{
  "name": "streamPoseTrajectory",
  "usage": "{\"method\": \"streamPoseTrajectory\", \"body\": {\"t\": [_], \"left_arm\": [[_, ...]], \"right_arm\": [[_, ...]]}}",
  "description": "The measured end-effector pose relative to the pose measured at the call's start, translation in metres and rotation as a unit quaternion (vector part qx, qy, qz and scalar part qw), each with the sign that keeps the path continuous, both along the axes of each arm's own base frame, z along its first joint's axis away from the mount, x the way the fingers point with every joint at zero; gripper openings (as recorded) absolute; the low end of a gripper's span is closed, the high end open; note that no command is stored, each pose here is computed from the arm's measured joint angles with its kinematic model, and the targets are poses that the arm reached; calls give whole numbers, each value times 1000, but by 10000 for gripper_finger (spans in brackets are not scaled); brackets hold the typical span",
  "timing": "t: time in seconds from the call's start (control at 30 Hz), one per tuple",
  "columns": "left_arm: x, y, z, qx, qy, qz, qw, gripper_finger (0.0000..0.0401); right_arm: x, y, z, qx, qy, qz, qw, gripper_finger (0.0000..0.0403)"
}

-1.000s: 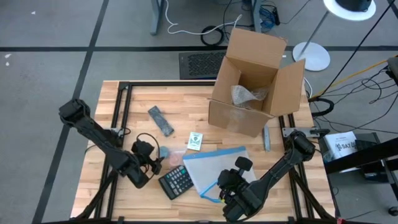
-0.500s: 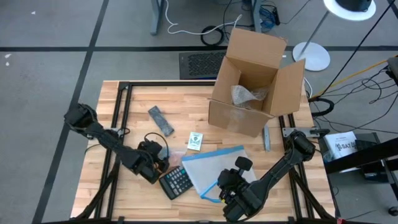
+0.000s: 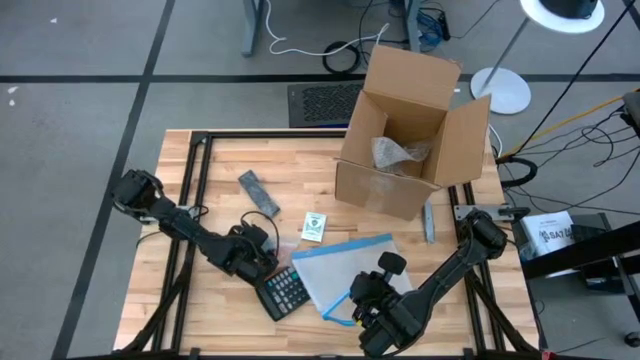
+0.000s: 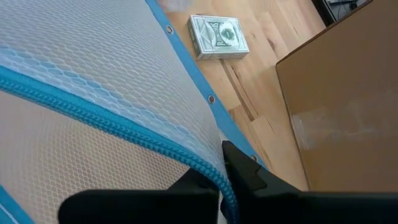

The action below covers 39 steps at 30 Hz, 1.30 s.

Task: Unpack boxes
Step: Put the scented candle into the transparent zip bag

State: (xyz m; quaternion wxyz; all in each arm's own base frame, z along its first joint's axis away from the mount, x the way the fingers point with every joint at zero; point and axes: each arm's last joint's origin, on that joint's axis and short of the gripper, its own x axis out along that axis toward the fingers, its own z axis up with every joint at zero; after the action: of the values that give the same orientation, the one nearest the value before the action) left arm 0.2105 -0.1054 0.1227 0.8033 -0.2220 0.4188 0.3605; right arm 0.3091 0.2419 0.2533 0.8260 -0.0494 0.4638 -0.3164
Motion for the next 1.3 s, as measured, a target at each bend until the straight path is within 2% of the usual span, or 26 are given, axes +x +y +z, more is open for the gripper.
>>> {"method": "streamPoseTrajectory", "body": {"t": [0.13, 0.37, 0.53, 0.67, 0.93, 1.3], "left_arm": [[1, 0, 1, 19, -7, -7, 1000, 289], [4, -3, 2, 9, -6, -34, 999, 289], [12, -11, 13, 7, -12, -59, 998, 289], [24, -19, 29, 8, -19, -95, 995, 289], [39, -41, 78, 29, -23, -143, 989, 289], [42, -86, 135, 35, -106, -228, 967, 289]], "right_arm": [[0, 0, 0, 1, -1, -1, 1000, 0], [0, 0, 0, 0, -1, -1, 1000, 0], [-1, -1, 0, 0, 2, -8, 1000, 0], [3, -8, -1, 20, 25, -24, 999, 0], [21, -34, -4, 98, 99, -59, 989, 0], [57, -79, -7, 173, 122, -55, 976, 0]]}}
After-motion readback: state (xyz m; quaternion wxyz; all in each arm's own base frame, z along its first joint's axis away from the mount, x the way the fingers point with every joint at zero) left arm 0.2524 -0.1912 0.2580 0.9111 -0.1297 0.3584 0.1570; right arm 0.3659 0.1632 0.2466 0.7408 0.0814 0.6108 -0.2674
